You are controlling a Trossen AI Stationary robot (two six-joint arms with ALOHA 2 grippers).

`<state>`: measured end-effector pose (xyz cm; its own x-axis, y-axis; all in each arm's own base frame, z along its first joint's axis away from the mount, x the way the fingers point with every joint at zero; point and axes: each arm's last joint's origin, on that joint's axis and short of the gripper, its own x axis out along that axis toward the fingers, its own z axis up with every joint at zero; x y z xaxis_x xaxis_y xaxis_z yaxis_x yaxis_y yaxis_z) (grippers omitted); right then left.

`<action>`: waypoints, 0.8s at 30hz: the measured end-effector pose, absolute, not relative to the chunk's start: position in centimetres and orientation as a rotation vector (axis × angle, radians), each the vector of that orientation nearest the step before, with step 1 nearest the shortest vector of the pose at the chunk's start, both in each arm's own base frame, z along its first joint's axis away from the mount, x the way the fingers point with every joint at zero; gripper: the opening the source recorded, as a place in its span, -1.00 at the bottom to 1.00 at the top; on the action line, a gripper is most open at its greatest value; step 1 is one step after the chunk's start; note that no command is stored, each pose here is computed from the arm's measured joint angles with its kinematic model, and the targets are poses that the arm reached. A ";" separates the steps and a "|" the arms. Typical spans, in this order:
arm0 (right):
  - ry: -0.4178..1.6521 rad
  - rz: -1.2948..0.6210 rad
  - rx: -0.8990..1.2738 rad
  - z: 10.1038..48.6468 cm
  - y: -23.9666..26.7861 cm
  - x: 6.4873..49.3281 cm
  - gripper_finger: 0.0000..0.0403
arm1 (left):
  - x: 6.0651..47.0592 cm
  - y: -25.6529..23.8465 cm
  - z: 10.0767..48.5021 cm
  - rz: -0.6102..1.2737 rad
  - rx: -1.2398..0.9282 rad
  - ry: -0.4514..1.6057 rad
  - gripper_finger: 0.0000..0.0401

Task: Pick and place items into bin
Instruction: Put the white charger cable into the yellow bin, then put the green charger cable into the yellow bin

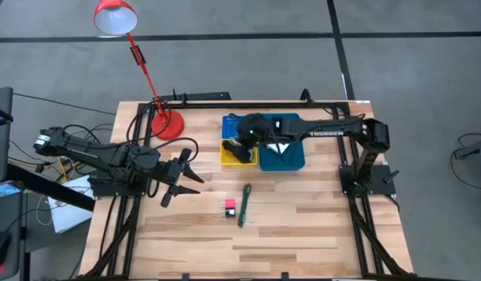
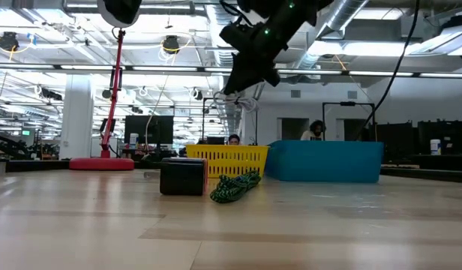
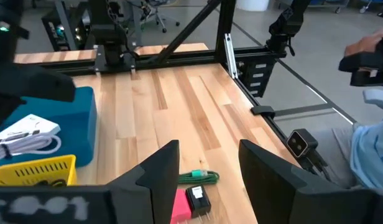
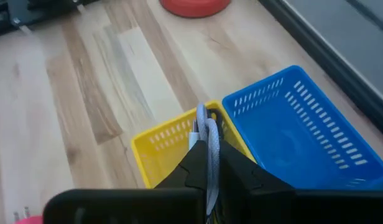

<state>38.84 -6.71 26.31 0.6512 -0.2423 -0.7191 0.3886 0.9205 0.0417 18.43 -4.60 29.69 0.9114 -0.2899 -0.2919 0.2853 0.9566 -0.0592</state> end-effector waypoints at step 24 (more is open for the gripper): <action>0.953 -0.259 0.157 25.4 -3.4 38.1 -0.71 | 18.3 -5.0 29.7 -0.318 -0.013 0.302 -0.23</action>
